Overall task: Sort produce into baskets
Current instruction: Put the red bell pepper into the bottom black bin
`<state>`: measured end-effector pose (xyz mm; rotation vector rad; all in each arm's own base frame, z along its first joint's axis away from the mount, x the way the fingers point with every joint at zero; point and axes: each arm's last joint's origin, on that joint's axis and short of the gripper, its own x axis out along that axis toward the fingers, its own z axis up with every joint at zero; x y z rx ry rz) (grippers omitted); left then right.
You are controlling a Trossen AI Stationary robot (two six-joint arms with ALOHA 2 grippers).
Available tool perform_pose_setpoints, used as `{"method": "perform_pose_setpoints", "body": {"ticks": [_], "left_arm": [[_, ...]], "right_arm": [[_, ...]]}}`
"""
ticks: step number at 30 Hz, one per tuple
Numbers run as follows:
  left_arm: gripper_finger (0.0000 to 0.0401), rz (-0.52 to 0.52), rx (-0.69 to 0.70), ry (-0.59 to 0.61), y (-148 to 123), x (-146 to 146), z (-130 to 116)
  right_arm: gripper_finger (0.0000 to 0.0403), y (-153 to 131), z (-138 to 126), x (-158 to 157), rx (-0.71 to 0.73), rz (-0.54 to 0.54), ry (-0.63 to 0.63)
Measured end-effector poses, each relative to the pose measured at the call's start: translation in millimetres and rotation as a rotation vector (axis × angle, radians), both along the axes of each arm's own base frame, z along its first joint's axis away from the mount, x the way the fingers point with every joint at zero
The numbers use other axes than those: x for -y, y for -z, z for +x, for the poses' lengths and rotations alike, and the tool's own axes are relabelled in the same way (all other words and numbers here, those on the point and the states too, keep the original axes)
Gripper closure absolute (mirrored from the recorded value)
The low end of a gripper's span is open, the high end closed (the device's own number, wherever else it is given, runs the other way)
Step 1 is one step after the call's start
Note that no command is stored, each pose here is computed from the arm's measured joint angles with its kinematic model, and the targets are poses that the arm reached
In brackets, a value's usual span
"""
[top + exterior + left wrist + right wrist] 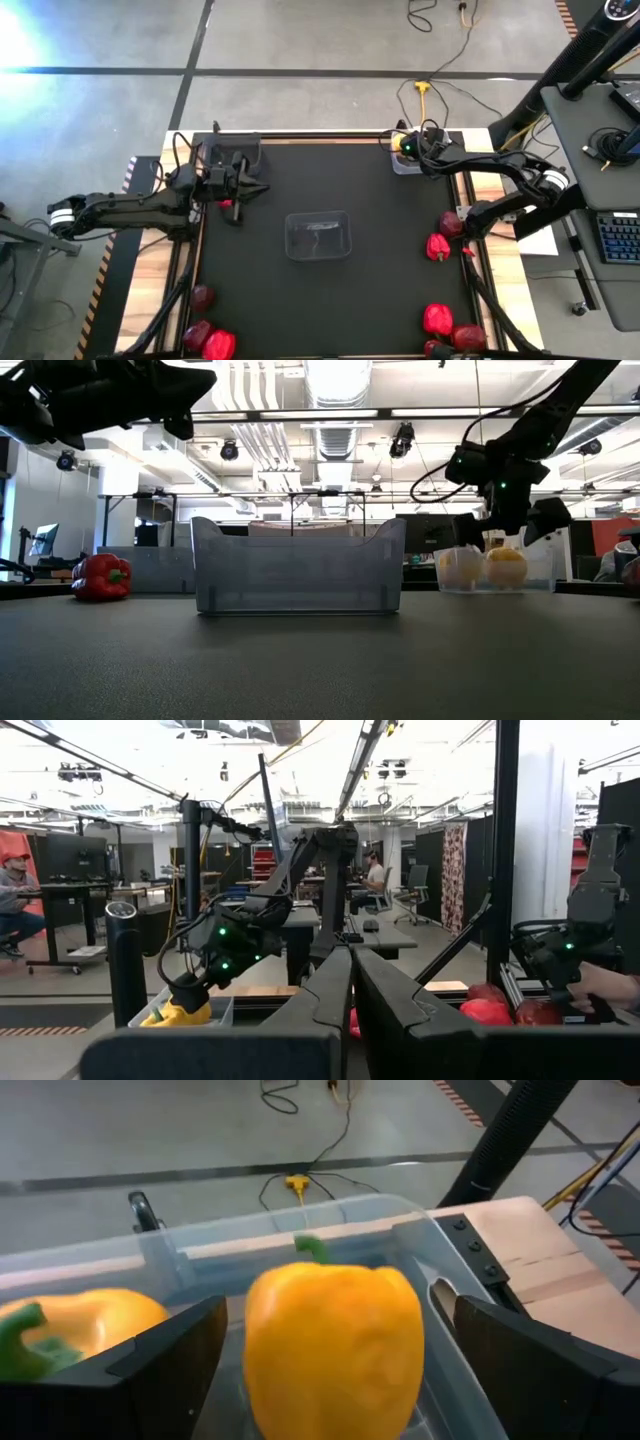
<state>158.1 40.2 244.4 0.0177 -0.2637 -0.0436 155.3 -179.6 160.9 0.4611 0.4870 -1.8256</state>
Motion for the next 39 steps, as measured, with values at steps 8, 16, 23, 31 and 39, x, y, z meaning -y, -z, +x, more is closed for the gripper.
{"method": "perform_pose_setpoints", "body": {"ticks": [8, 16, 23, 31, 39], "left_arm": [[0.0401, 0.003, -0.001, -0.003, 0.2, -0.2, 0.2], [0.0401, 0.005, -0.004, -0.005, 0.6, -0.3, 0.5], [0.0401, 0.012, -0.001, -0.016, 0.4, -0.6, 0.5], [0.0401, -0.014, -0.131, -0.027, 15.2, -2.7, 6.2], [0.0401, -0.038, -0.071, -0.018, 11.0, -3.5, 8.7]], "right_arm": [[0.0022, -18.9, -2.8, -6.0, 0.005, -0.081, 0.002], [0.0054, -31.8, -7.3, -16.4, 0.129, 0.019, -0.105], [0.0106, -61.7, 4.6, -74.0, 0.071, 0.213, -0.425], [0.0161, -80.1, 20.6, -171.7, 0.125, 0.669, -0.77], [0.0187, -89.7, 25.5, -228.4, 0.057, 0.969, -0.608]]}}
